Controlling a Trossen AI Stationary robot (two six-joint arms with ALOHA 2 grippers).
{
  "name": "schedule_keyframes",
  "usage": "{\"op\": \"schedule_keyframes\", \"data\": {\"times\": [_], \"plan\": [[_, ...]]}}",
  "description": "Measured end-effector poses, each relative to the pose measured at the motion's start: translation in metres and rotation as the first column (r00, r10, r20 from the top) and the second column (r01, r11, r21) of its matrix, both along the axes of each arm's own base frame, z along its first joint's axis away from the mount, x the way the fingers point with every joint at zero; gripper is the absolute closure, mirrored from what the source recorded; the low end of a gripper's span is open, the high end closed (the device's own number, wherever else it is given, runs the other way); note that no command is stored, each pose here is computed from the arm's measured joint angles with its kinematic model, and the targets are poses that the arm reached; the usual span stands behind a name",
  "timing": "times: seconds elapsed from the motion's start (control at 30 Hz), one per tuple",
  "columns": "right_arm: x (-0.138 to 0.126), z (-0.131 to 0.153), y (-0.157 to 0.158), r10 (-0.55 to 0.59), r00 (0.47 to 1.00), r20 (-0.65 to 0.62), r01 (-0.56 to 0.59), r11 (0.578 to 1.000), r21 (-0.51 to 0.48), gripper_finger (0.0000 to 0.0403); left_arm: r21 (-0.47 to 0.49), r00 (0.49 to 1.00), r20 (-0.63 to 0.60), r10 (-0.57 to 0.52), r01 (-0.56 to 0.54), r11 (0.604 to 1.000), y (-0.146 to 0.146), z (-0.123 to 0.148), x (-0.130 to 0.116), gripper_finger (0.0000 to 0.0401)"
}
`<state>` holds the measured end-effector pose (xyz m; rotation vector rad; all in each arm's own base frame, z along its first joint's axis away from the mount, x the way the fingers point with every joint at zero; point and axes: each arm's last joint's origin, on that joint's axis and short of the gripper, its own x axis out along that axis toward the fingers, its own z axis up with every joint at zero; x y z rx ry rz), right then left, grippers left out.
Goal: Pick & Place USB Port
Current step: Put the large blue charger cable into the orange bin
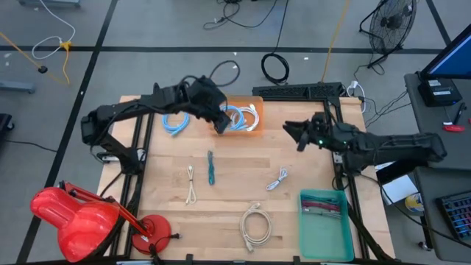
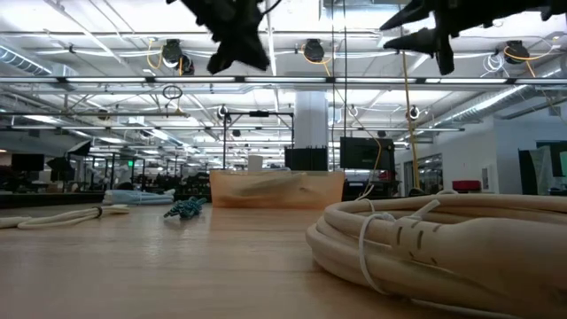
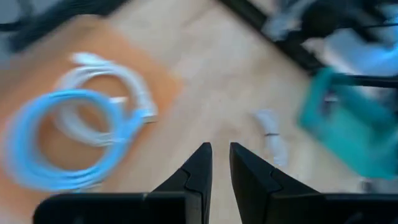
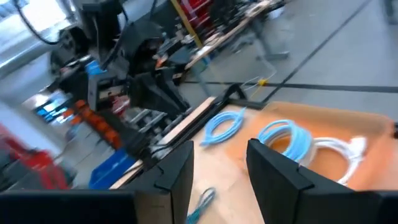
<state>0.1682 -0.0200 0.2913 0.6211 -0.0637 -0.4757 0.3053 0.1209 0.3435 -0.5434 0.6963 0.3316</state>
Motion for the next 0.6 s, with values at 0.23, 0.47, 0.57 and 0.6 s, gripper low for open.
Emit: {"op": "schedule_keyframes", "data": {"times": [0.23,0.47,0.57,0.6], "plan": [[0.018,-0.018,-0.024,-0.008,0.997,-0.075,0.016,0.995,0.099,0.0261,0.021,0.981,-0.146,0.13,-0.128,0.992,0.044,-0.009,-0.033,0.0345],[0.039,-0.044,-0.046,0.071,0.982,-0.172,-0.038,0.982,0.186,0.0261,0.064,0.962,-0.223,0.156,-0.146,0.987,0.067,-0.013,-0.055,0.0345],[0.047,-0.053,-0.054,0.098,0.976,-0.193,-0.061,0.98,0.189,0.0261,0.091,0.943,-0.287,0.168,-0.147,0.985,0.071,-0.016,-0.062,0.0345],[0.049,-0.056,-0.057,0.107,0.973,-0.203,-0.066,0.978,0.195,0.0261,0.106,0.93,-0.324,0.173,-0.146,0.984,0.072,-0.018,-0.065,0.0345]]}}
